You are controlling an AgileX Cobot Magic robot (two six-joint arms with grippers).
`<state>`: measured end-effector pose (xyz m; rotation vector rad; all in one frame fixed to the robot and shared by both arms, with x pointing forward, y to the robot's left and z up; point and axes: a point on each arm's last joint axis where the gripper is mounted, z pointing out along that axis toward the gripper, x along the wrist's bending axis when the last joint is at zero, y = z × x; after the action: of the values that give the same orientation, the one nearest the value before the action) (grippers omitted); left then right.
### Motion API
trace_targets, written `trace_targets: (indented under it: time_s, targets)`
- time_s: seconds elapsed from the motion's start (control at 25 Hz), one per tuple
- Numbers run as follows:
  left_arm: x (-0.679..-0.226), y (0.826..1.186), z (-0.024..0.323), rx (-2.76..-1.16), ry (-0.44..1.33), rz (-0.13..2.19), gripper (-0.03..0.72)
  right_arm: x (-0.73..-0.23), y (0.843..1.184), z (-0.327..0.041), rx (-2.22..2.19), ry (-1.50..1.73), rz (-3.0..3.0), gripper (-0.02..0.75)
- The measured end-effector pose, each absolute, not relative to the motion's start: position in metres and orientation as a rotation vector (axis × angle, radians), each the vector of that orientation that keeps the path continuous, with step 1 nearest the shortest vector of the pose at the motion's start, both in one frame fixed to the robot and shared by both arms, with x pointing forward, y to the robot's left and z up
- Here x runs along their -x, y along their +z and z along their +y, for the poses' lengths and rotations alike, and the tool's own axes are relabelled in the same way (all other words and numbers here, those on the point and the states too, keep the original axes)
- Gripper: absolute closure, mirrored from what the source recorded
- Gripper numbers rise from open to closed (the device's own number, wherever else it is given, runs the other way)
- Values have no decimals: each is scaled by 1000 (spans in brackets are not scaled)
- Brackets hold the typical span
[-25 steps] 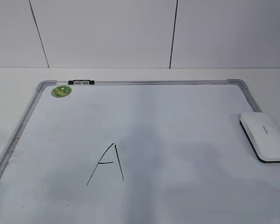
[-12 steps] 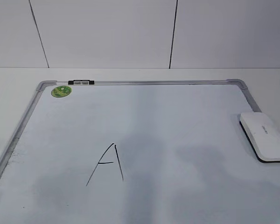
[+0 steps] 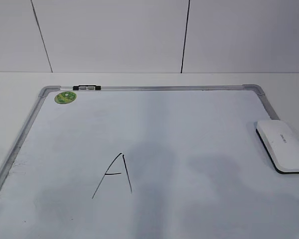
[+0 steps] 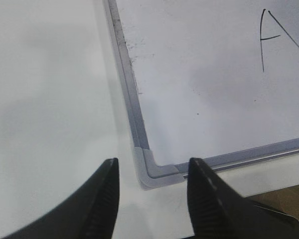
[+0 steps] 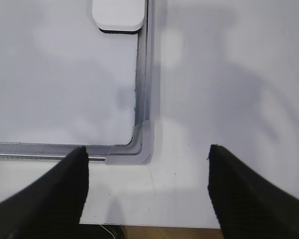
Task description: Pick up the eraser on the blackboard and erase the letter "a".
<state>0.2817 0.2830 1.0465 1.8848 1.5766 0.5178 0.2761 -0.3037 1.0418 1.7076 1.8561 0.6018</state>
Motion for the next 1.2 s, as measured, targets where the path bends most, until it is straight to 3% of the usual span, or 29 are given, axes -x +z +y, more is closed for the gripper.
trace_targets:
  time_s: [0.64, 1.2]
  targets:
    - [-278, 1047, 283, -1872, 537, 1562, 347, -275, 1042, -304, -1704, 608, 1849, 146]
    - [-236, 1053, 284, -1695, 765, 1398, 349, -235, 1046, -307, -1621, 759, 1564, 146]
